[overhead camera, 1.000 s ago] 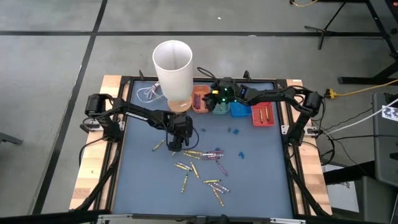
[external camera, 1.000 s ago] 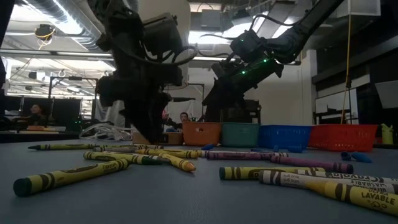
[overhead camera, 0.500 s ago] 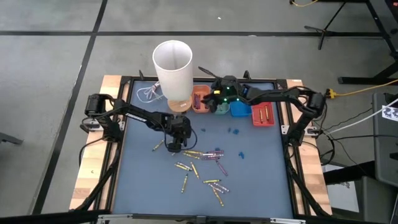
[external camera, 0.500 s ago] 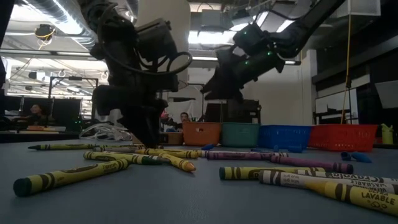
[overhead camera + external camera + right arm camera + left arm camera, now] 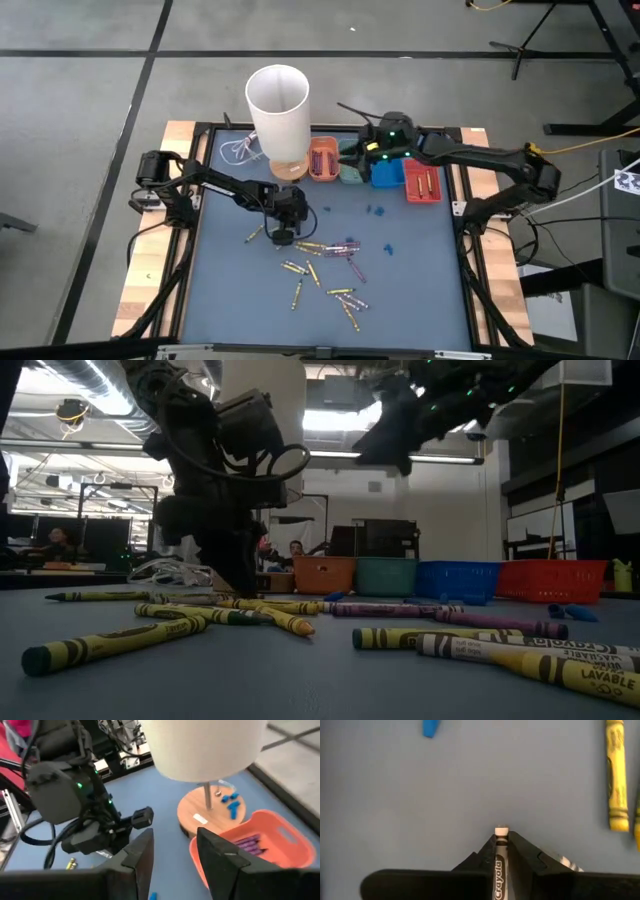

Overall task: Sort crayons
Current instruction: Put the gray crayon into the green bin

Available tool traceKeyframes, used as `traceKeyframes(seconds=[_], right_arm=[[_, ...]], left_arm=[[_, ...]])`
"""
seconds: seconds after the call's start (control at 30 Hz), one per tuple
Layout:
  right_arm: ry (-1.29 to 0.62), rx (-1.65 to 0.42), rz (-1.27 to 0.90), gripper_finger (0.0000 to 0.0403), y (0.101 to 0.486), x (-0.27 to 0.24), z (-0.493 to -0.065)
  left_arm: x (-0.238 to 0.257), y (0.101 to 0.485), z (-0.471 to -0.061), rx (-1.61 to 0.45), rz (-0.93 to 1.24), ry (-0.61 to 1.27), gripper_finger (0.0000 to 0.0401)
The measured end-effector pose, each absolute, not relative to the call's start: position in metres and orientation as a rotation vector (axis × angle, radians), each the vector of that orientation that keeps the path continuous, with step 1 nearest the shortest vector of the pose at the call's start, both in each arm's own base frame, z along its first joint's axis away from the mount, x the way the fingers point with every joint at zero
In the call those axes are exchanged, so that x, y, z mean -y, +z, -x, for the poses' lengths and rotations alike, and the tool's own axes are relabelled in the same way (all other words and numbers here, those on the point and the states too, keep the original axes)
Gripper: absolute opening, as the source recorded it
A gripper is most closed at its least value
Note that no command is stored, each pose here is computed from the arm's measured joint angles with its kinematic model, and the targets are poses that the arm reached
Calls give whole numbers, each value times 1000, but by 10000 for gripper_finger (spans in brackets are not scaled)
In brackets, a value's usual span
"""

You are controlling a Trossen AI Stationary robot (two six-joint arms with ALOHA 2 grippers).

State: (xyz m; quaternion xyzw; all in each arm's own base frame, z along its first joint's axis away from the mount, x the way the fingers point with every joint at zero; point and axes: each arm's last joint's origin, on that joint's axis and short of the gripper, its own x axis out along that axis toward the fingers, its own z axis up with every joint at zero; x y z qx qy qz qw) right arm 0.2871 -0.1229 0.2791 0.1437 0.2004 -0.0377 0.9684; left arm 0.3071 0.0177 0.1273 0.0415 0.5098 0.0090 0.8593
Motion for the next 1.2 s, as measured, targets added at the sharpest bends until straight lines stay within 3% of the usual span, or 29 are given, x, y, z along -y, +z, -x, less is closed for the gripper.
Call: traceKeyframes(seconds=[0.33,0.6,0.83,1.2], right_arm=[[-229,-459,-98,150,315,106,-239],[-437,-537,115,150,325,104,-216],[-483,-530,190,150,328,106,-217],[-473,-534,190,150,327,105,-217]], left_arm=[[-22,137,-322,-877,-5,121,4],[-26,168,-346,-450,160,245,4],[-31,195,-354,-111,284,407,4],[-19,186,-374,24,477,572,4]])
